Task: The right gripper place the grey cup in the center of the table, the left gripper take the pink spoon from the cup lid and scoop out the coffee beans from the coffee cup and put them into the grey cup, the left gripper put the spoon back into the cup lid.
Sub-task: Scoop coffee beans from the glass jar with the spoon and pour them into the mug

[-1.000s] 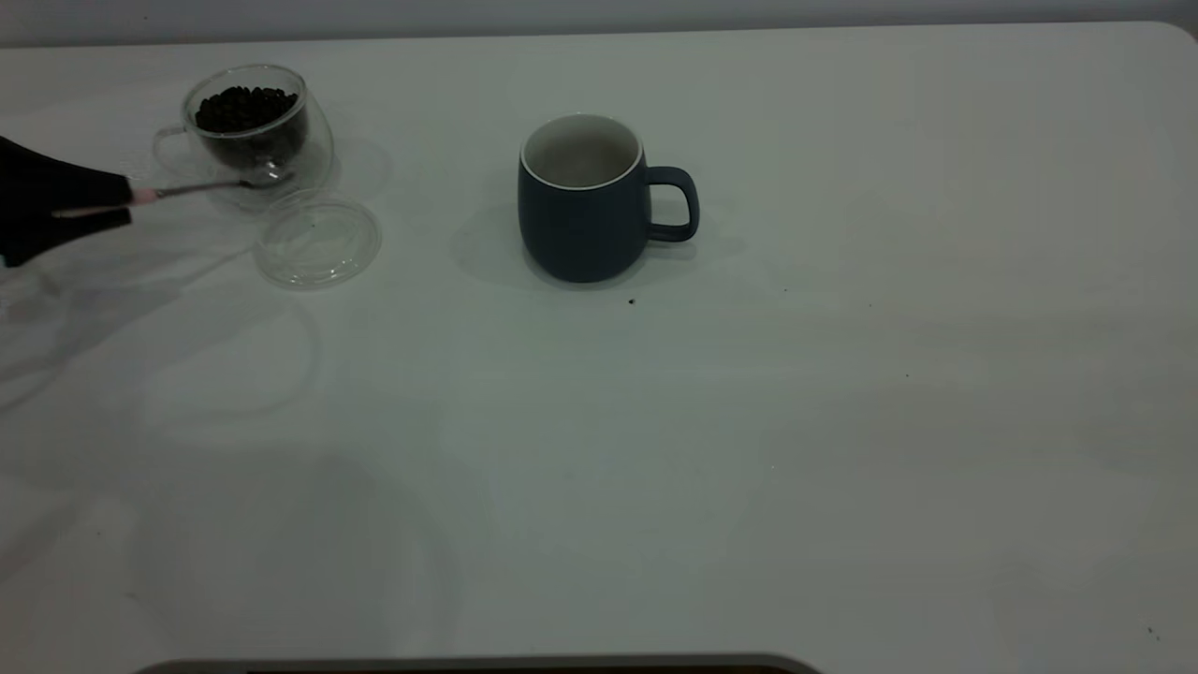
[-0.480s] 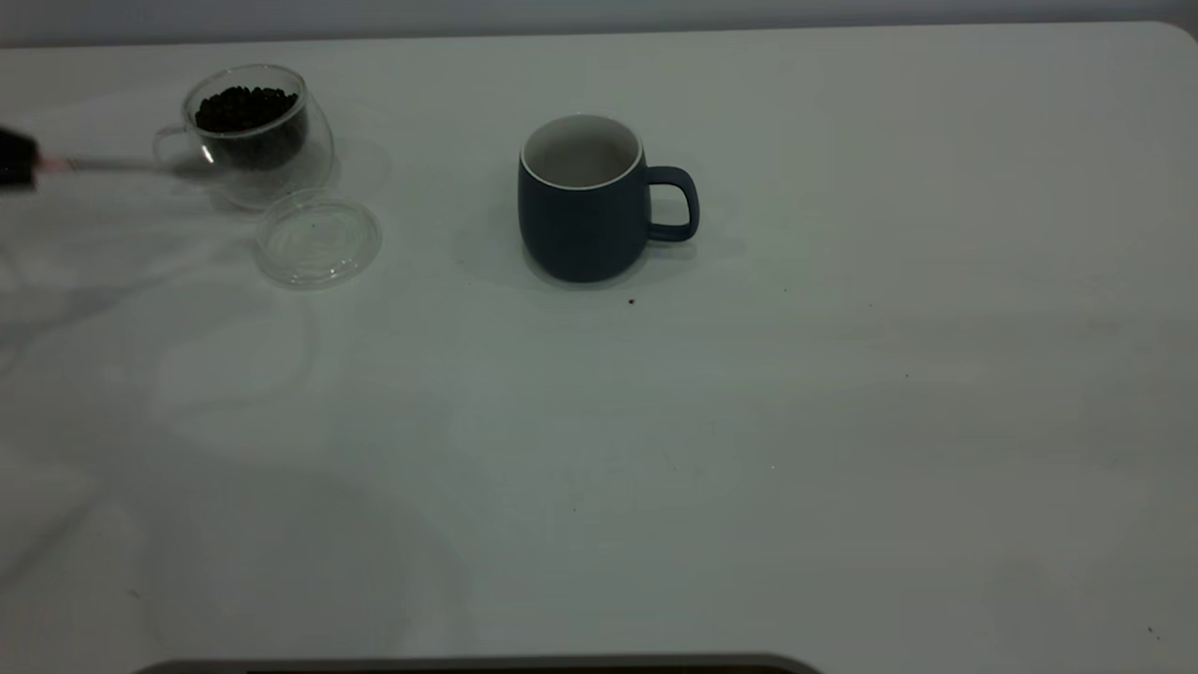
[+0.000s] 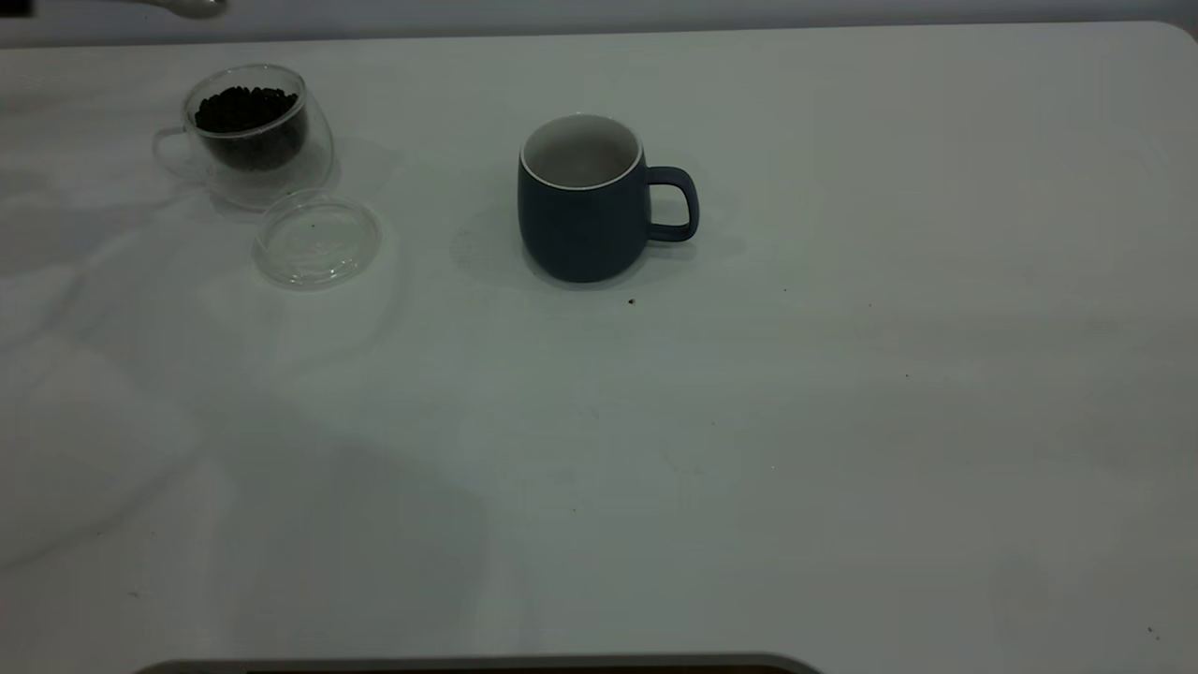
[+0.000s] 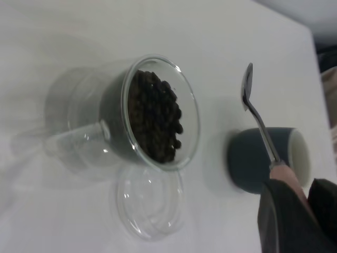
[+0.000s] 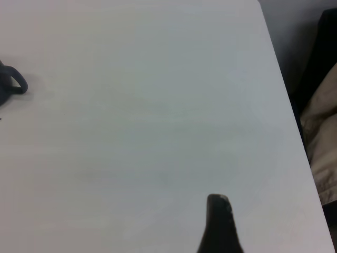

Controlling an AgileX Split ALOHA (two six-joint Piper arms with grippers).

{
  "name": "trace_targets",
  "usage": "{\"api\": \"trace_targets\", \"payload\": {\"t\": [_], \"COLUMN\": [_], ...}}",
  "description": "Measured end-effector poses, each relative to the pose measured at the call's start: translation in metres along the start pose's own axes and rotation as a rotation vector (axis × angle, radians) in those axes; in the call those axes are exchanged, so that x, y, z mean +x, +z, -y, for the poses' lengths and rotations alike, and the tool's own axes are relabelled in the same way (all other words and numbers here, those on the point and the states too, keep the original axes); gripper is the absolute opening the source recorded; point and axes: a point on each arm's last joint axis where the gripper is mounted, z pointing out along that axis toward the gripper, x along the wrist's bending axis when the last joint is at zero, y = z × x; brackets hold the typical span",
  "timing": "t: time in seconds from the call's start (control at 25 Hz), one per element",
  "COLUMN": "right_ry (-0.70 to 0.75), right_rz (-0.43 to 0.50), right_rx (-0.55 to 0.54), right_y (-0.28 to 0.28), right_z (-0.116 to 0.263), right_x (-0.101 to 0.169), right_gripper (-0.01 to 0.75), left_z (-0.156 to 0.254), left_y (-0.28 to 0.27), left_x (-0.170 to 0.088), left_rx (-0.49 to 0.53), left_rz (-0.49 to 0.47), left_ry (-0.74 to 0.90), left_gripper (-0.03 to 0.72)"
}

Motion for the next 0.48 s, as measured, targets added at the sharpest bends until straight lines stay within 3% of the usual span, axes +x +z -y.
{"api": "trace_targets", "payload": {"t": [0.2, 0.48], "right_ry": [0.0, 0.0], "right_rz": [0.0, 0.0], "right_rx": [0.0, 0.0], "right_y": [0.0, 0.0], "right_z": [0.0, 0.0], "right_x": [0.0, 0.0], "right_gripper": [0.59, 0.59], "left_z": [0.007, 0.006], "left_y": [0.03, 0.031], "left_x": [0.014, 0.021], "left_rx": [0.028, 0.008], "left_rz": [-0.07, -0.123], "left_ry": [0.027, 0.07], "left_gripper": [0.121, 0.121]}}
